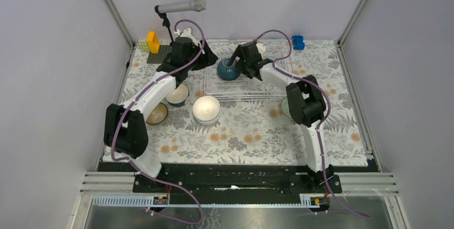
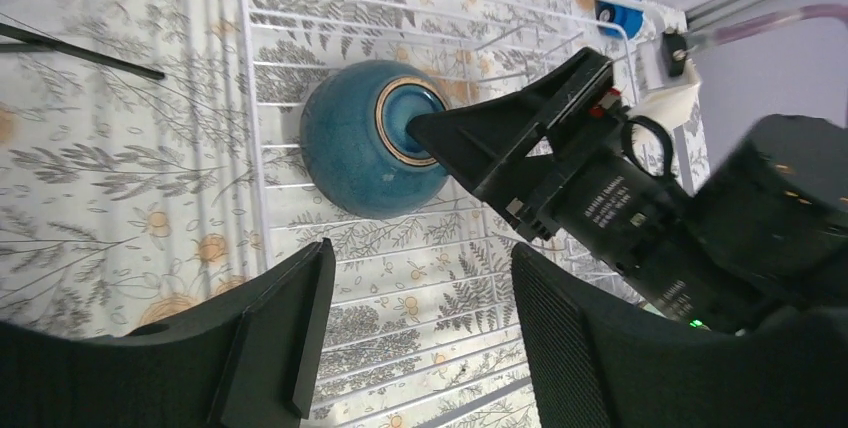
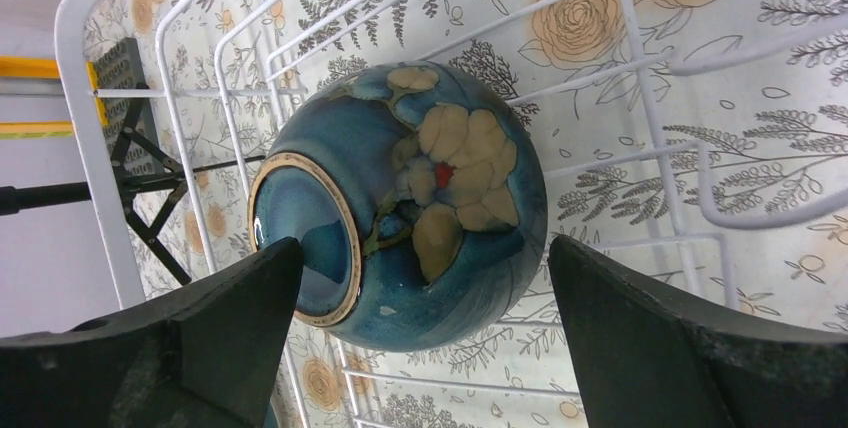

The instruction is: Unload the bowls from the dish rack

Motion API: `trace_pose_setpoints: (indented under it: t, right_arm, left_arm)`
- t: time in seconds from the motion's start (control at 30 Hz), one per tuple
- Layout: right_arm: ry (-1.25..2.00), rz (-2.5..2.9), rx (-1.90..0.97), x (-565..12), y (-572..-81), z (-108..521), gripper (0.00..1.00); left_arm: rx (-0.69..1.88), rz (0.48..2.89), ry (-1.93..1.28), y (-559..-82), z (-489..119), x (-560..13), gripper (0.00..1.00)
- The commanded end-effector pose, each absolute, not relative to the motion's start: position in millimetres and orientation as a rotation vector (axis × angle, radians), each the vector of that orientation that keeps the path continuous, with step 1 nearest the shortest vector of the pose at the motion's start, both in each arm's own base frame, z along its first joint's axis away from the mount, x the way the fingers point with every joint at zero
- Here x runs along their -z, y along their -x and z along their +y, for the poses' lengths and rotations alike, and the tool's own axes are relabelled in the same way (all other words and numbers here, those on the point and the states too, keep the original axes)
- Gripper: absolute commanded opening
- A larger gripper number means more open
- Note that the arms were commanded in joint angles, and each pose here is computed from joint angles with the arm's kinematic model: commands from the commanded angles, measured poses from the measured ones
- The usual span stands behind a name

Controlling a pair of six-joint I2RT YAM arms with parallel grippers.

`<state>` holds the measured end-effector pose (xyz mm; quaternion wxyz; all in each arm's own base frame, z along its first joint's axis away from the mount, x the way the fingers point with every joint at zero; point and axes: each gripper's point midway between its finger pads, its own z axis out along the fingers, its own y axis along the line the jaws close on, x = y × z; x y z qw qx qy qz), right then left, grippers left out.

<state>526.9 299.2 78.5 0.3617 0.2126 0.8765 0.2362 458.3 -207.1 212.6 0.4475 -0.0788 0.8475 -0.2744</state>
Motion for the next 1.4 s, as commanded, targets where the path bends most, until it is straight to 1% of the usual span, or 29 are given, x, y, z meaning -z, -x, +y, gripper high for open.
trace_pose_setpoints:
  t: [0.0,0.13,0.3,0.47,0.63,0.8,0.93,1.03,1.07,1.13,1.17,1.37]
  right_arm:
    - [-0.611,2.245,-0.616,-67.5,-536.0,299.6,1.00]
    - [-0.602,2.263,-0.657,-59.5,-536.0,307.3,1.00]
    - [-0.590,2.240,-0.733,-57.3,-540.2,313.7,1.00]
    - [-0.614,2.231,-0.797,-48.9,-541.2,315.1,1.00]
    - [-0.656,2.237,-0.801,-39.5,-541.6,309.9,1.00]
    - [-0.675,2.253,-0.771,-35.7,-540.0,306.5,1.00]
    - [-0.667,2.252,-0.696,-42.2,-542.1,299.5,1.00]
    - [-0.657,2.235,-0.663,-50.2,-543.9,296.6,1.00]
    - [-0.657,2.228,-0.654,-51.9,-544.6,295.6,1.00]
    - [-0.655,2.223,-0.649,-53.3,-544.7,296.7,1.00]
    - [-0.654,2.220,-0.653,-54.6,-545.2,298.1,0.99]
    - [-0.627,2.249,-0.658,-51.4,-539.1,314.1,0.96]
  left_arm:
    - [0.583,2.023,0.203,-449.3,-186.4,-241.0,0.71]
    - [0.466,2.060,0.268,-444.5,-166.1,-222.8,0.81]
    - [0.488,2.080,0.294,-441.8,-162.6,-208.4,0.91]
    - [0.568,2.115,0.301,-443.2,-163.9,-194.5,0.92]
    - [0.569,2.128,0.292,-443.8,-164.3,-186.0,0.91]
    - [0.576,2.166,0.287,-448.9,-169.3,-170.5,0.87]
    - [0.586,2.179,0.285,-454.2,-173.0,-164.5,0.81]
    - [0.590,2.187,0.282,-457.8,-175.1,-160.8,0.73]
    - [0.590,2.188,0.280,-459.0,-176.1,-160.3,0.67]
    - [0.588,2.194,0.275,-460.1,-178.0,-158.3,0.61]
    - [0.588,2.199,0.271,-460.0,-179.9,-157.6,0.56]
    - [0.586,2.223,0.238,-458.7,-191.8,-153.0,0.23]
